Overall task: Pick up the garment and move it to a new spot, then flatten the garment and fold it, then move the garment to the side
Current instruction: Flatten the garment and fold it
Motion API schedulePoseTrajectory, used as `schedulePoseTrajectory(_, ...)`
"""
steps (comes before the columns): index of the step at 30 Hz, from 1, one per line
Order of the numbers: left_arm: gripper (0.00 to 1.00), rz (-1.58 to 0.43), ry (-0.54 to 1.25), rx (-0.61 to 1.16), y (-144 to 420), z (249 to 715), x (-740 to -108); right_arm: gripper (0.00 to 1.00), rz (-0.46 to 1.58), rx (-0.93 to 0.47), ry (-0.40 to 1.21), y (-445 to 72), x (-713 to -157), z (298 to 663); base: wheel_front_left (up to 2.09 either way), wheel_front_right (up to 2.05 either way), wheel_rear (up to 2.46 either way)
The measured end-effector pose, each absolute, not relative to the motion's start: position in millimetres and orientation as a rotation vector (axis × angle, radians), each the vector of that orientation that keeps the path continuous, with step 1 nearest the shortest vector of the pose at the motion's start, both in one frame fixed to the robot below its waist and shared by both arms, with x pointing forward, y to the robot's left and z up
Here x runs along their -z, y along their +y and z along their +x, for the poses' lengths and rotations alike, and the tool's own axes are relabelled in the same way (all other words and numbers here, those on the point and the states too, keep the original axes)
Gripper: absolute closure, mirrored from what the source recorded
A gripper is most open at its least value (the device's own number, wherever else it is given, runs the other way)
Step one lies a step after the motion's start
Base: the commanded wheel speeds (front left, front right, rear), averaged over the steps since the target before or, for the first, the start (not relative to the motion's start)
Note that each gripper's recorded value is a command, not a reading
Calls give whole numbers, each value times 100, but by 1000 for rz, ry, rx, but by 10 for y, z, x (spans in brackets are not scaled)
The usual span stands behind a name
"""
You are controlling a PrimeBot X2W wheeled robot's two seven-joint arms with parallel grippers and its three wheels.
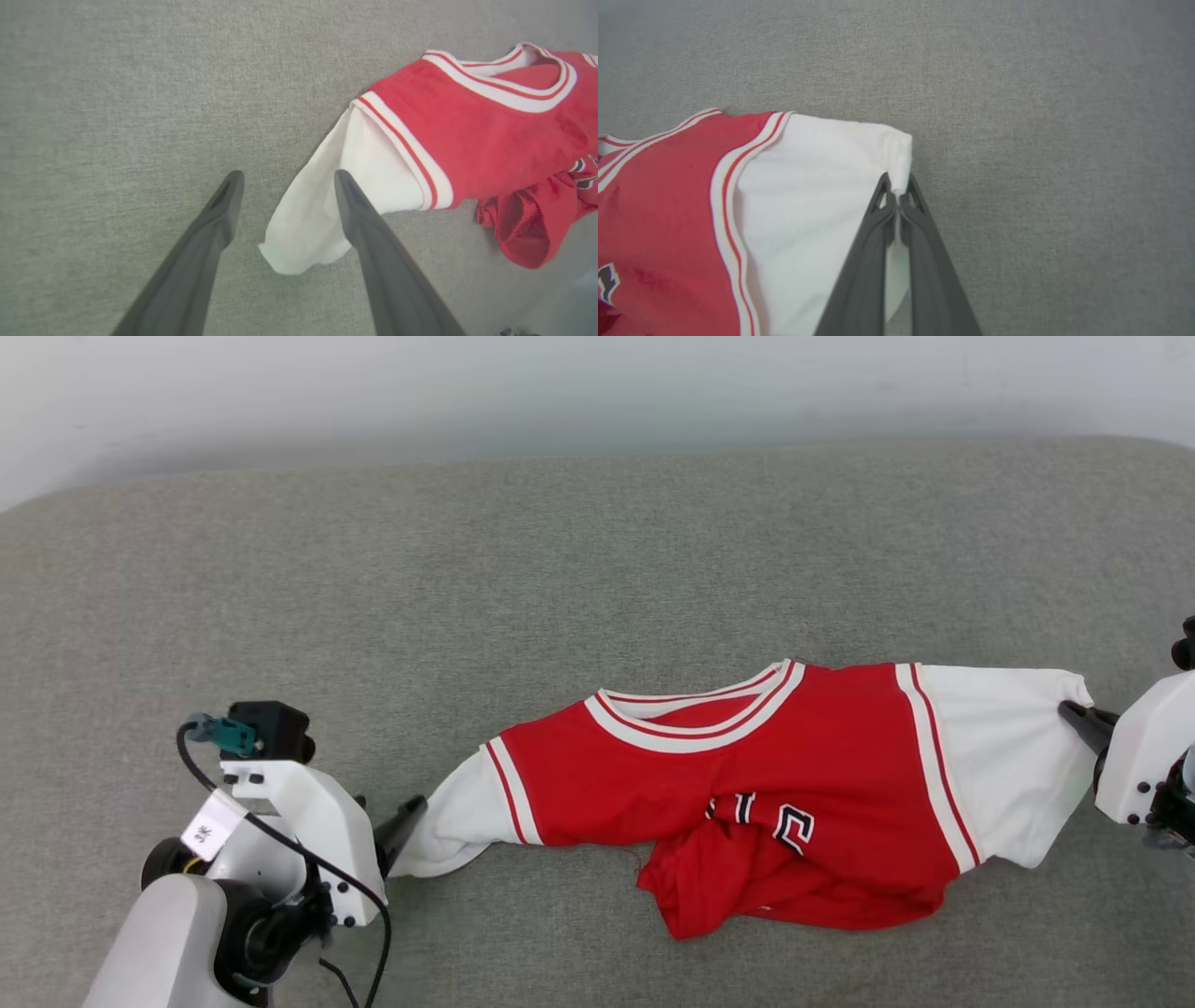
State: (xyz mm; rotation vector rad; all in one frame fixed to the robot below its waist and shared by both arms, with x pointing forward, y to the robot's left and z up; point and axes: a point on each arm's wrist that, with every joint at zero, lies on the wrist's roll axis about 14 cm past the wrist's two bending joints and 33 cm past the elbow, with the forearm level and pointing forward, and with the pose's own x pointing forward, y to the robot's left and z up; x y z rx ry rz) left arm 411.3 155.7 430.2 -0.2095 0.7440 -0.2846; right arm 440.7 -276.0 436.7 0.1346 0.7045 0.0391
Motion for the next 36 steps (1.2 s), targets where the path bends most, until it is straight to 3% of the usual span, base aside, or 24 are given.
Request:
schedulePoseTrajectory(13, 0, -190, 1065, 352, 1338, 3781, -3739, 100, 162, -19, 741, -2769, -4215, 4343, 0, 0, 0)
schedulePoseTrajectory(15, 60, -188, 1094, 356, 1313, 3773, -3688, 100, 164, -25, 741, -2740, -4207, 4357, 0, 0, 0)
schedulePoseTrajectory(16, 100, -187, 1103, 358, 1309, 3774, -3668, 100, 163, -28, 741, -2730, -4204, 4362, 0, 0, 0)
schedulePoseTrajectory(25, 100, -135, 1036, 370, 1319, 3864, -3686, 100, 144, -42, 694, -2690, -4326, 4418, 0, 0, 0)
schedulePoseTrajectory(36, 100, 8, 537, 317, 1504, 4577, -4686, 100, 75, -39, 499, -2728, -4861, 4577, 0, 0, 0)
